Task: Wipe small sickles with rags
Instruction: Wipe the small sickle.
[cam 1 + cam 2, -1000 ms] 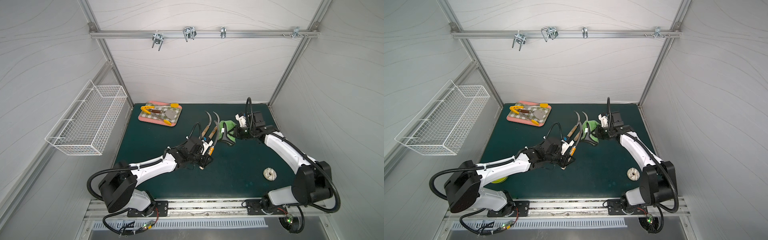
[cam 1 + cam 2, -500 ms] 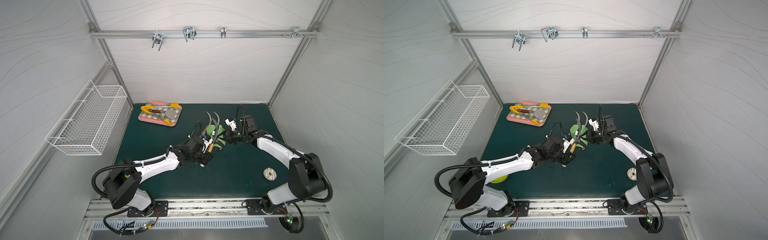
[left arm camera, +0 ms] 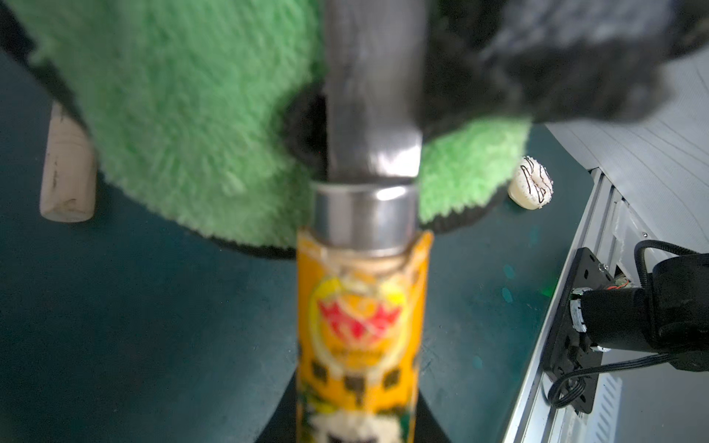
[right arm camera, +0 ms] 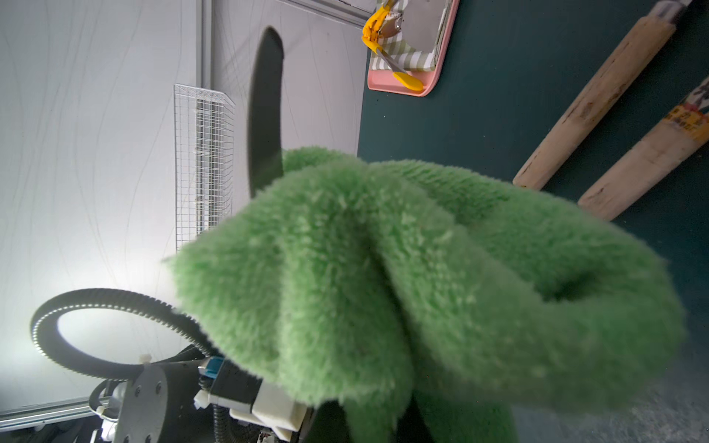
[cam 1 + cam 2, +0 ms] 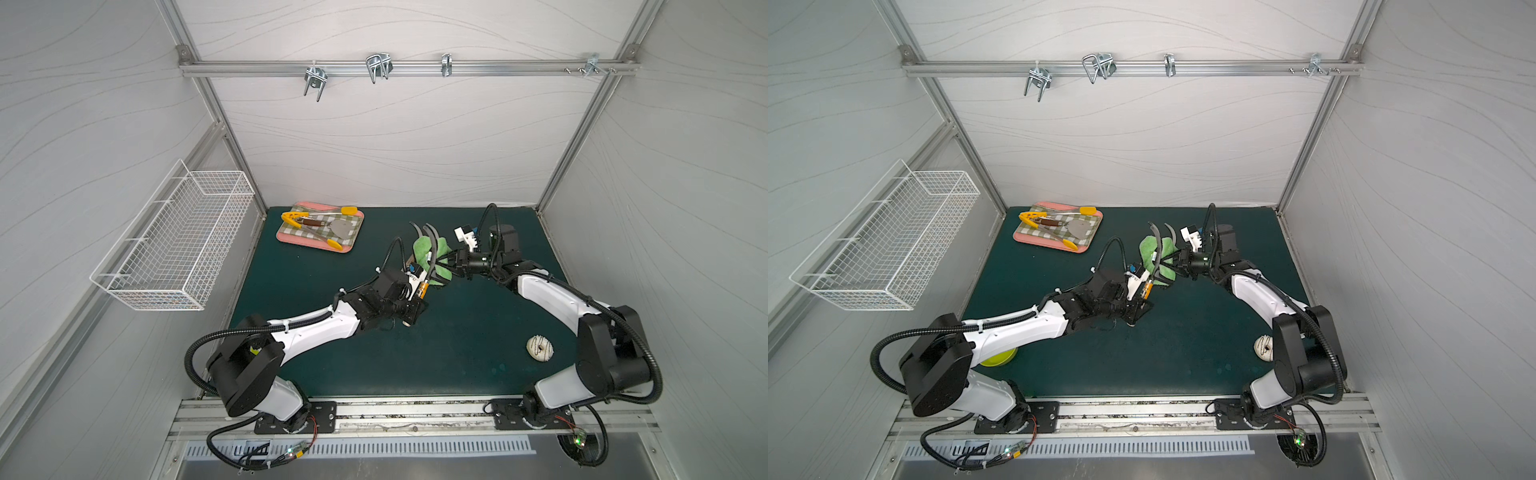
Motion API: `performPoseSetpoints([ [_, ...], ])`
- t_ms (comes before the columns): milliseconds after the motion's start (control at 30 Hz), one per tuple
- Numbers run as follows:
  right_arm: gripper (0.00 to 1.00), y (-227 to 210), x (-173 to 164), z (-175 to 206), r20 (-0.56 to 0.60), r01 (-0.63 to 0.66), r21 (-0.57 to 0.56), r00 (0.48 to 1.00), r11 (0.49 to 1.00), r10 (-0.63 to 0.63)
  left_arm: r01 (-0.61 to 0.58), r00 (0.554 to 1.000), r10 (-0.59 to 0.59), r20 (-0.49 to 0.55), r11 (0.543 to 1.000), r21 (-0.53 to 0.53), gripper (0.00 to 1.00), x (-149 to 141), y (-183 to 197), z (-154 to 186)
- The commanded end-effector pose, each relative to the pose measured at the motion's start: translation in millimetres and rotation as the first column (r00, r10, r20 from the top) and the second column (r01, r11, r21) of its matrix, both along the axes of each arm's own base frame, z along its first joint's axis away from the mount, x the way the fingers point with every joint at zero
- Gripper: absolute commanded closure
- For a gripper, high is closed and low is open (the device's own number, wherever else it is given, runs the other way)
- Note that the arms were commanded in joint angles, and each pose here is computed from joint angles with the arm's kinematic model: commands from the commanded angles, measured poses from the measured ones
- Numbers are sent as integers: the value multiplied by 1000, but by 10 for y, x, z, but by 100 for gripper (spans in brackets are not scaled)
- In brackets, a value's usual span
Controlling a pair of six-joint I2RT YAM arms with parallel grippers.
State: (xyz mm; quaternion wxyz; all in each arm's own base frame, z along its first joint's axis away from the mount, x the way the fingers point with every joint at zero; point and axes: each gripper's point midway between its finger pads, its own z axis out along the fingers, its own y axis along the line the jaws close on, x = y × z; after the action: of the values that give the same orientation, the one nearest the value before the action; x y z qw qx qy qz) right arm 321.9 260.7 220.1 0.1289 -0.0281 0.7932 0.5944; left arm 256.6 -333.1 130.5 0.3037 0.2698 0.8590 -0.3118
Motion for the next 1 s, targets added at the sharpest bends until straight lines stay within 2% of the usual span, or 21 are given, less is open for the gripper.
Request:
performPoseSetpoints([
  [0,93,31,89,467,112,-51,118,993,992,38,49,995,-41,-94,995,92,100,-190,69,-329],
  [967,93,-214,624,771,56,13,193,998,981,-25,108,984,-75,-159,971,212,100,-462,262,-723],
])
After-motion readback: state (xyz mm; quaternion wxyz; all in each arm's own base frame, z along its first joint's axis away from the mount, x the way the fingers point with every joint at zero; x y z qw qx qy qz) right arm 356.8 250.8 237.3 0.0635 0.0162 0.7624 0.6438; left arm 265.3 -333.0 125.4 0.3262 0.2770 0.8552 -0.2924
